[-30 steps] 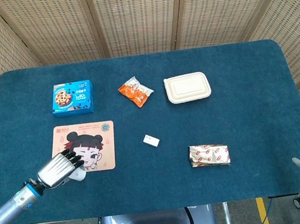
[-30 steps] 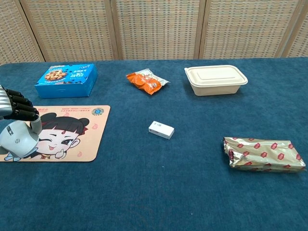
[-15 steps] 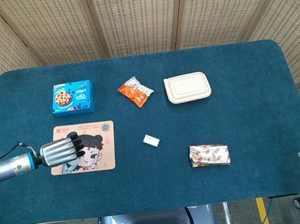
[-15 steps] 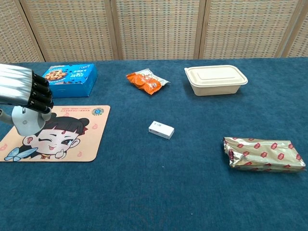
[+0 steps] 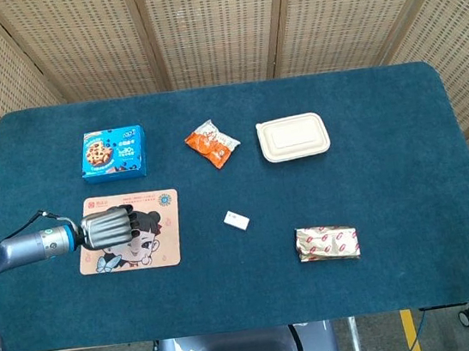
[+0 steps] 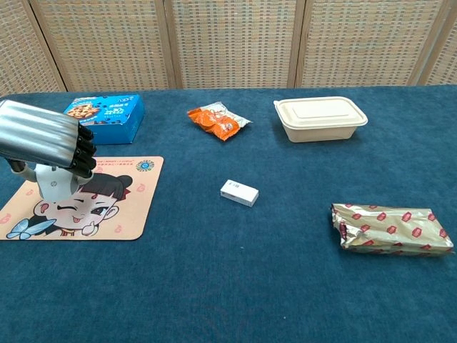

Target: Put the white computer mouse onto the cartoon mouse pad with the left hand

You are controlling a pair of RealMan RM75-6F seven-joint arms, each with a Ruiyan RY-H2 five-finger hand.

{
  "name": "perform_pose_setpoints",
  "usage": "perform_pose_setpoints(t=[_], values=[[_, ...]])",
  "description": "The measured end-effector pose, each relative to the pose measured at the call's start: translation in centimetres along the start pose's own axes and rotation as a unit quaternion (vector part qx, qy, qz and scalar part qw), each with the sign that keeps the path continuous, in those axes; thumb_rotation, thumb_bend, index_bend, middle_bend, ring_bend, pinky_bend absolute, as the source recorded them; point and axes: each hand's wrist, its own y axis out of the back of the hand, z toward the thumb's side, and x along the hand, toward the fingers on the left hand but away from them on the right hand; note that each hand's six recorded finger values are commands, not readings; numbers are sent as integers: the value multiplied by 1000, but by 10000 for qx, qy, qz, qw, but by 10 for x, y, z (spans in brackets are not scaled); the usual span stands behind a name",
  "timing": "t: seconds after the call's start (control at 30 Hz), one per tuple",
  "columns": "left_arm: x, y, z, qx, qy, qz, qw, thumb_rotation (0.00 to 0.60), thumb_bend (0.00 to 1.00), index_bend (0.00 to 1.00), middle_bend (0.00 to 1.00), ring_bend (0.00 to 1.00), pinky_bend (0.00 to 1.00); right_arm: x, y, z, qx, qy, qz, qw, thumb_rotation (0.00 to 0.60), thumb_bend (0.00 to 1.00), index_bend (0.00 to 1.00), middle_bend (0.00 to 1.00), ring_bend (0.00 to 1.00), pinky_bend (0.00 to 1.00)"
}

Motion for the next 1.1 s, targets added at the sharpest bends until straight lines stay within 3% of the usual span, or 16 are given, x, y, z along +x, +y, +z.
perform_pose_setpoints(t=[0.27,0.4,0.63,0.73,0.97,1.1], values=[[19,1,10,-22,-116,24,9999,600,52,494,400,362,416,-2,-3,-1,33,-39,53,10000,600,0,0,0,0,0],[21,2,10,-6,-128,25,9999,600,71,465,373,335,401,-2,-4,-2,40,-54,64,10000,600,0,0,0,0,0],[27,1,13,144,-245,-52,9996,600,55,246,88,143,281,-2,-3,-2,37,-63,62,10000,600,0,0,0,0,0],[29,0,13,177,-244,-84,9995,600,57,169,9,86,248,-2,-2,-2,30,-62,52,10000,600,0,0,0,0,0],[25,-1,8,256,-178,-110,9995,600,60,64,0,32,223,-1,-1,-2,-5,-63,40,10000,600,0,0,0,0,0],[8,5,-5,275,-17,26,9996,600,60,33,0,21,222,0,-2,0,-20,-17,75,10000,600,0,0,0,0,0]])
